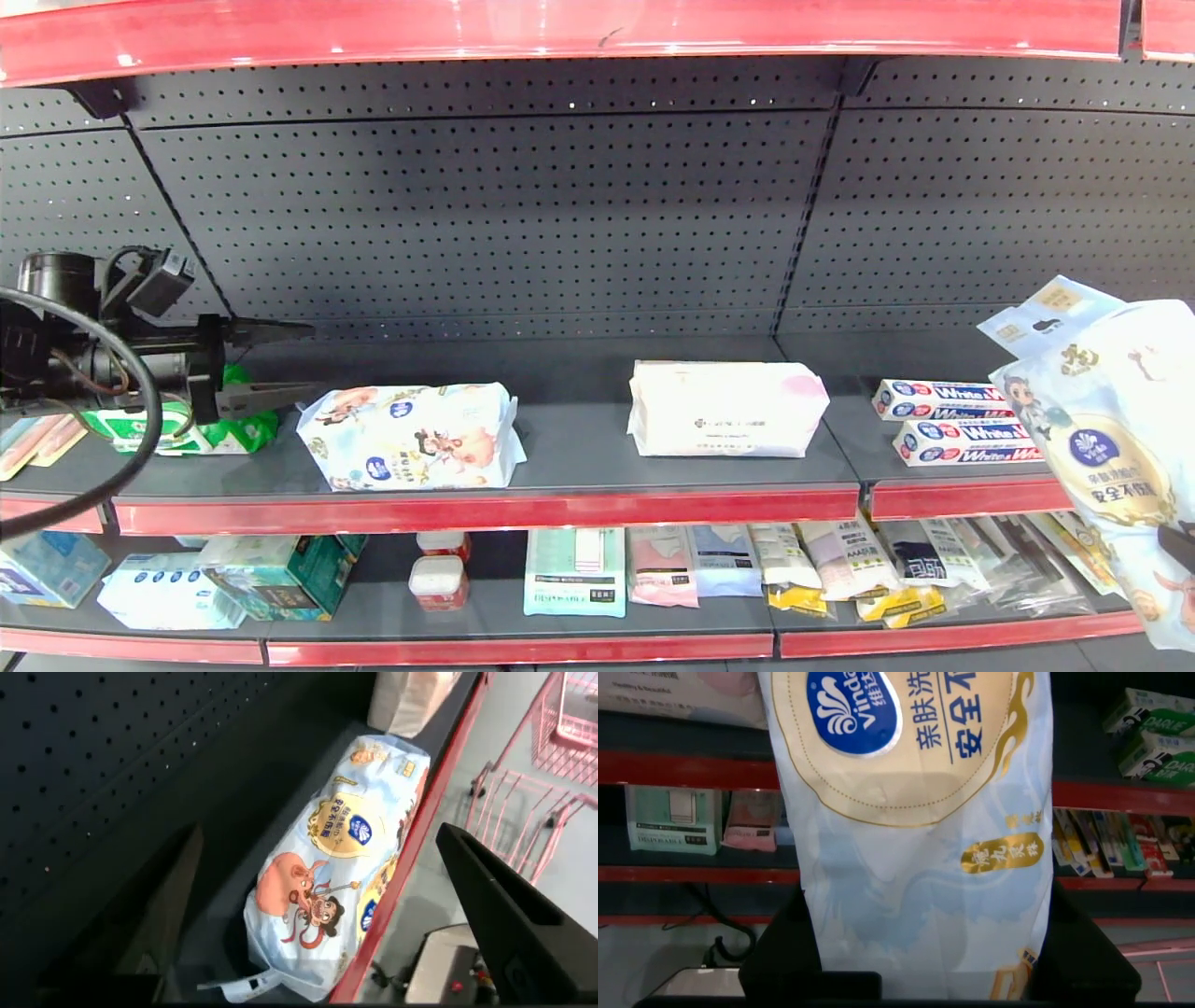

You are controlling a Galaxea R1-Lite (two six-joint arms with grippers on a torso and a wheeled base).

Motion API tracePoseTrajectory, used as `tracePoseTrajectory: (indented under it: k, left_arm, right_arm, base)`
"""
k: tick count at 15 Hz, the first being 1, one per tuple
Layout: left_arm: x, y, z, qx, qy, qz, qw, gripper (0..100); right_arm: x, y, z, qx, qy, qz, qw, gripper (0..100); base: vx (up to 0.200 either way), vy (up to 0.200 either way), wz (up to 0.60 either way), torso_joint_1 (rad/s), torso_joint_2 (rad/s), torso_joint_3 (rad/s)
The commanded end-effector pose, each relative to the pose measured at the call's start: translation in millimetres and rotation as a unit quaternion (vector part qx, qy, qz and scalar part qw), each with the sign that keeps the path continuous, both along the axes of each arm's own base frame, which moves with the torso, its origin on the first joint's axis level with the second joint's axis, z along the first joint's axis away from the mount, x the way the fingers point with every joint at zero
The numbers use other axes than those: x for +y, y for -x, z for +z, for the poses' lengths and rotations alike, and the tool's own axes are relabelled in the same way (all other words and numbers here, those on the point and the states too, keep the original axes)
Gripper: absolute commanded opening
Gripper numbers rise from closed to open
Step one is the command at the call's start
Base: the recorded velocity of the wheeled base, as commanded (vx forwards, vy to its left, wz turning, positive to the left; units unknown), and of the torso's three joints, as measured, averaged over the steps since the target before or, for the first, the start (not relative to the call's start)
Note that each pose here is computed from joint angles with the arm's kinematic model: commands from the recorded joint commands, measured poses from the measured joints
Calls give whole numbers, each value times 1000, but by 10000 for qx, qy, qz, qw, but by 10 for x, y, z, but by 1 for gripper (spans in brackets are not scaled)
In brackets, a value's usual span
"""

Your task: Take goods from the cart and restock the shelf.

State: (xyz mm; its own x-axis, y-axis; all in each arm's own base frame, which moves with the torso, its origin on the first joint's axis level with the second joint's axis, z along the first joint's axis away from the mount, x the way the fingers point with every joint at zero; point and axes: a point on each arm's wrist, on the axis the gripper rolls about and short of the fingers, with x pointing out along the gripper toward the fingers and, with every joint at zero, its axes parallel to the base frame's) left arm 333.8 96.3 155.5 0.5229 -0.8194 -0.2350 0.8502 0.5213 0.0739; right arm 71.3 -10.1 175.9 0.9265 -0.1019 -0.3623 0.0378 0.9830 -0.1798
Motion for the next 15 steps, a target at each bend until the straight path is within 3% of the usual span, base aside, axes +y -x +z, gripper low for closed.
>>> tracePoseTrajectory:
  k: [1,4,6,8,10,12,13,15]
  left_arm:
    - [17,13,44,162,118,106,9997,100]
    - [40,-112,-129,428,188,167,9988,100]
    - [132,-362,-212,267,46,298,9992,100]
    - [146,-490,-83,28,10,344,9994,100]
    - [28,-543,57,86,164,284,9994,100]
    - [-48,-525,81,304,309,262,9987,100]
    - [-130,-545,80,613,505,249,9965,100]
    - [-213,-536,58,873,585,283,9941,100]
  right_arm:
    - [-3,-22,19,8,-2,3,10000,0]
    - [-6,-44,10,68,-14,10,10000,0]
    - [-6,-52,6,91,-17,18,10000,0]
    - [-9,-66,0,130,-20,11,9999,0]
    - [-10,-76,-5,160,-25,11,9999,0]
    - [-13,-90,-9,190,-33,10,9998,0]
    - [-16,-107,-1,137,-24,10,9999,0]
    - [-21,-132,13,68,-21,0,10000,0]
  base:
    - [0,0,0,0,0,0]
    - [0,0,0,0,0,0]
    - [0,0,0,0,0,0]
    - [0,0,0,0,0,0]
    - [0,0,0,0,0,0]
    - [0,0,0,0,0,0]
    - [0,0,0,0,0,0]
    - [0,0,0,0,0,0]
